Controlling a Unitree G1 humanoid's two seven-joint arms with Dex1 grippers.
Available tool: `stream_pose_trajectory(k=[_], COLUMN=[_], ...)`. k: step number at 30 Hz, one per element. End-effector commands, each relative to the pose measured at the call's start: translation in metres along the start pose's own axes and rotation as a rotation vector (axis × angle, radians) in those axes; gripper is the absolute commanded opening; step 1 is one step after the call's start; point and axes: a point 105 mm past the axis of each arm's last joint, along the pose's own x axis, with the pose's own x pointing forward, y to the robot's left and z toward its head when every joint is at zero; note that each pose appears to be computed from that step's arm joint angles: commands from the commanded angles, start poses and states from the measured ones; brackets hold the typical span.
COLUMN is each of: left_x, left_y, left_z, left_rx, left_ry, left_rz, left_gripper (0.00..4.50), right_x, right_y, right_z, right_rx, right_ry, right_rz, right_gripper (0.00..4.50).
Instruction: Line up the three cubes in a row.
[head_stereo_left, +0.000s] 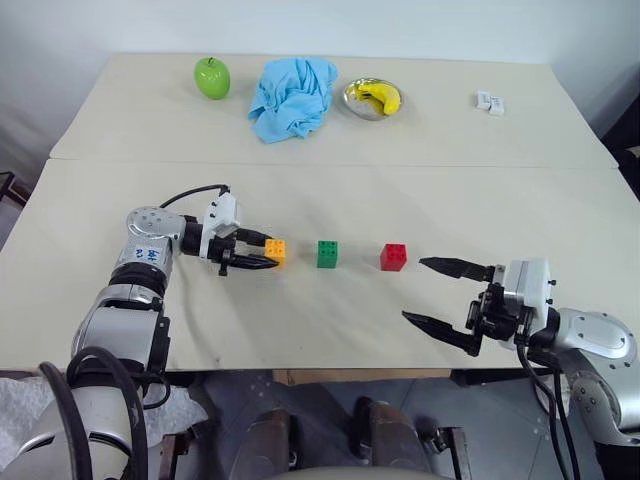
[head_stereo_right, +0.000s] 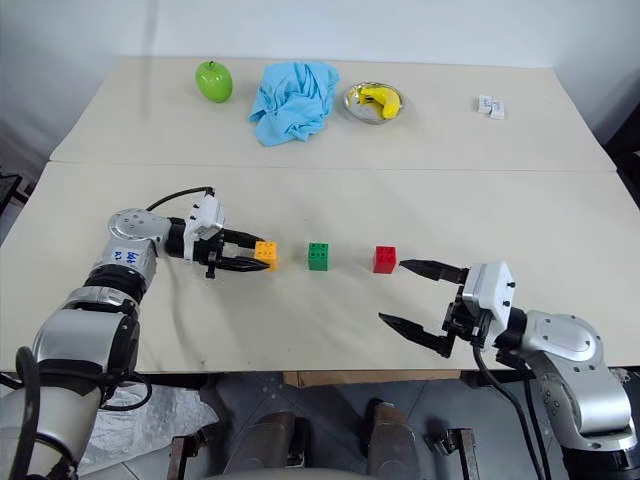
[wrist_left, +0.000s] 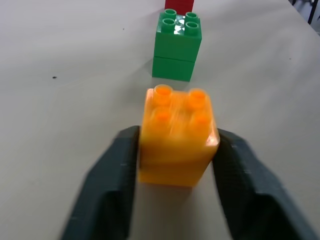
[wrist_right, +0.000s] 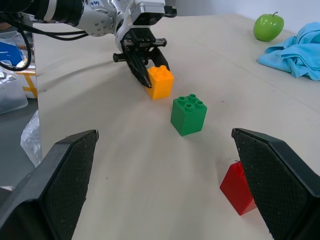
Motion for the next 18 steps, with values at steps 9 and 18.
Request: stream_pose_trajectory(k=[9,18], left_x=[-0.055,-0.111], left_y=[-0.006,-0.056], left_z=[0.009,-0.002], left_rx=[0.066,0.037], left_ry=[-0.093,-0.18], left_rz=[0.087,0.421], left_gripper=[4.47,4.47], right_x=[-0.005,-0.043], right_y=[-0.011,-0.048], right_z=[0.008,0.001], right_rx=[-0.039,-0.036], right_ry=[-0.033,-0.092], right_rz=[0.019,-0.022], right_gripper=[4.5,4.5])
